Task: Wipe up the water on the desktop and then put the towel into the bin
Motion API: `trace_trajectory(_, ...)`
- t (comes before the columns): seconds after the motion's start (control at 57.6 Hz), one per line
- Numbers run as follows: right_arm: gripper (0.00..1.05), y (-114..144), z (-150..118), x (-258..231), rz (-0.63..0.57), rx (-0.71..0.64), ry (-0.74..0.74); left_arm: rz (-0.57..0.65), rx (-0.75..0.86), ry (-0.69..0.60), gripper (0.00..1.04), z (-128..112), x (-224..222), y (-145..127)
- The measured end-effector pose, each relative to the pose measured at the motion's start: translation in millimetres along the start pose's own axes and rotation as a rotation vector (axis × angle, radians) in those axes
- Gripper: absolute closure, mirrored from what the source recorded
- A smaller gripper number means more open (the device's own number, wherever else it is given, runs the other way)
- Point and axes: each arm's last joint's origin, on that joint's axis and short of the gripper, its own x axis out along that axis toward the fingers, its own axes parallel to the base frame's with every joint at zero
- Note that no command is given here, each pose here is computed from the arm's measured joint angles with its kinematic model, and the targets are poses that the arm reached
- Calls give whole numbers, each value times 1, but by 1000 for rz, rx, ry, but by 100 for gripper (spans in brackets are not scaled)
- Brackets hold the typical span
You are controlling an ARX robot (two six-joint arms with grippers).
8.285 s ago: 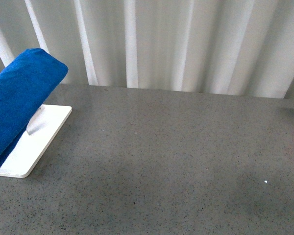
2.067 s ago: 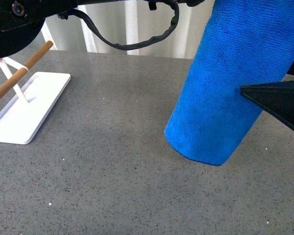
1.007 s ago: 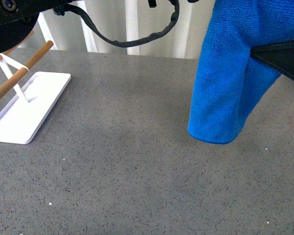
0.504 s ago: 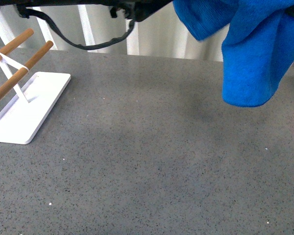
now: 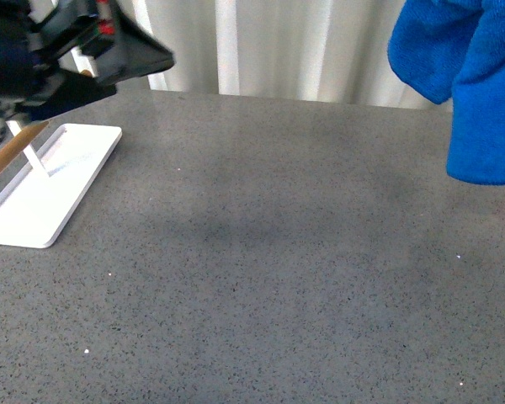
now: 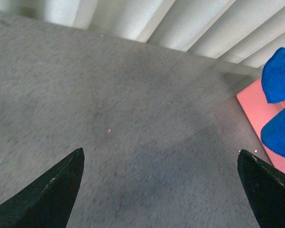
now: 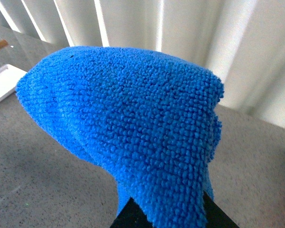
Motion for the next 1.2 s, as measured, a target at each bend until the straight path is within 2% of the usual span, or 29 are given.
trace_trajectory(0.208,101,-1,-5,-1,-67,6,45,15,-9,-82,7,-10,-86,5)
trace_trajectory(0.295,101,0,-7,-1,-89,7,56,84,12,-120,8,-20,-109,12)
trace_trajectory(0.4,101,2,-8,2,-93,6,64,459,215,-387,30,-46,-128,21)
trace_trajectory(0.434,101,3,-9,3,-95,5,69,515,252,-445,38,-54,-135,18)
trace_trajectory(0.556,101,8,-11,5,-98,0,78,526,303,-496,58,-61,-144,2)
trace_trajectory(0.816,101,10,-14,6,-132,1,104,526,316,-486,100,-79,-155,-22)
trace_trajectory(1.199,101,25,-14,4,-147,-16,135,528,324,-487,101,-98,-168,-50)
